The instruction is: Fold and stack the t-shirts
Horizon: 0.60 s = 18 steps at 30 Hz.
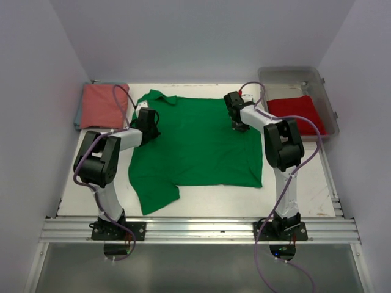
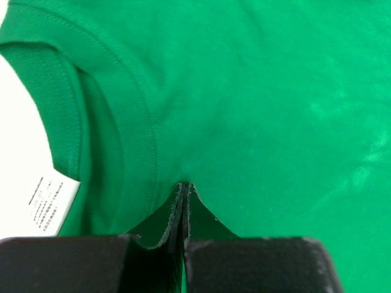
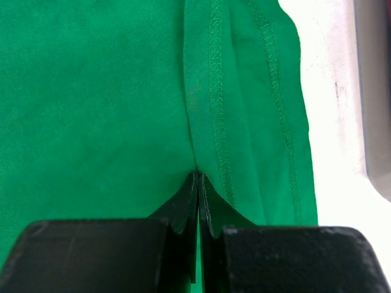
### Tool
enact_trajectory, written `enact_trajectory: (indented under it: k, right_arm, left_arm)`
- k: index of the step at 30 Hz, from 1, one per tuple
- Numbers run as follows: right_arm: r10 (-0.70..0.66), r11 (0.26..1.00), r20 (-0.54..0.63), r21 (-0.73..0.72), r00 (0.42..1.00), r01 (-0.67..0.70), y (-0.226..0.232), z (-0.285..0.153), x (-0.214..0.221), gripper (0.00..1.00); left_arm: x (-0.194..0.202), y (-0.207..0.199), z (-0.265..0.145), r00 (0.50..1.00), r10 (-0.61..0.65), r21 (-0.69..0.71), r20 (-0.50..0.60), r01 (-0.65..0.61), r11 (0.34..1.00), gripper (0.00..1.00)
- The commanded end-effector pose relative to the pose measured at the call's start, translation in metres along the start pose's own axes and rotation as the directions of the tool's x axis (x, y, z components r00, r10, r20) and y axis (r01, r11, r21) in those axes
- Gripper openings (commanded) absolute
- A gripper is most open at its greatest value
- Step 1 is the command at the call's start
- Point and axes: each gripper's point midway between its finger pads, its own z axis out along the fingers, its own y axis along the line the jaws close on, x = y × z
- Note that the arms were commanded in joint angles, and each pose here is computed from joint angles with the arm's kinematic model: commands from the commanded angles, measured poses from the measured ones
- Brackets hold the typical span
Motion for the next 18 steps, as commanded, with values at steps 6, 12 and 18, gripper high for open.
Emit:
enact_trajectory:
  k: [6, 12, 18]
  right_arm:
    - [0.038, 0.998, -0.056, 0.047, 0.998, -0.035, -0.012, 0.001, 0.015, 0.0]
    - [0.044, 0.95, -0.054, 0.31, 0.998, -0.026, -0.066, -0.001, 0.022, 0.0]
    - [0.052, 0.856, -0.005, 0.515, 0.999, -0.042, -0.106, -0.012, 0.013, 0.0]
  left_arm:
    - [0.031, 0.067, -0.006, 0.993, -0.049, -0.198, -0.105, 0.027, 0.98, 0.0]
    - [0.03, 0.074, -0.005, 0.993, -0.051, -0.221, -0.105, 0.026, 0.975, 0.0]
    - [0.031, 0.074, -0.003, 0.992, -0.053, -0.221, -0.114, 0.026, 0.975, 0.0]
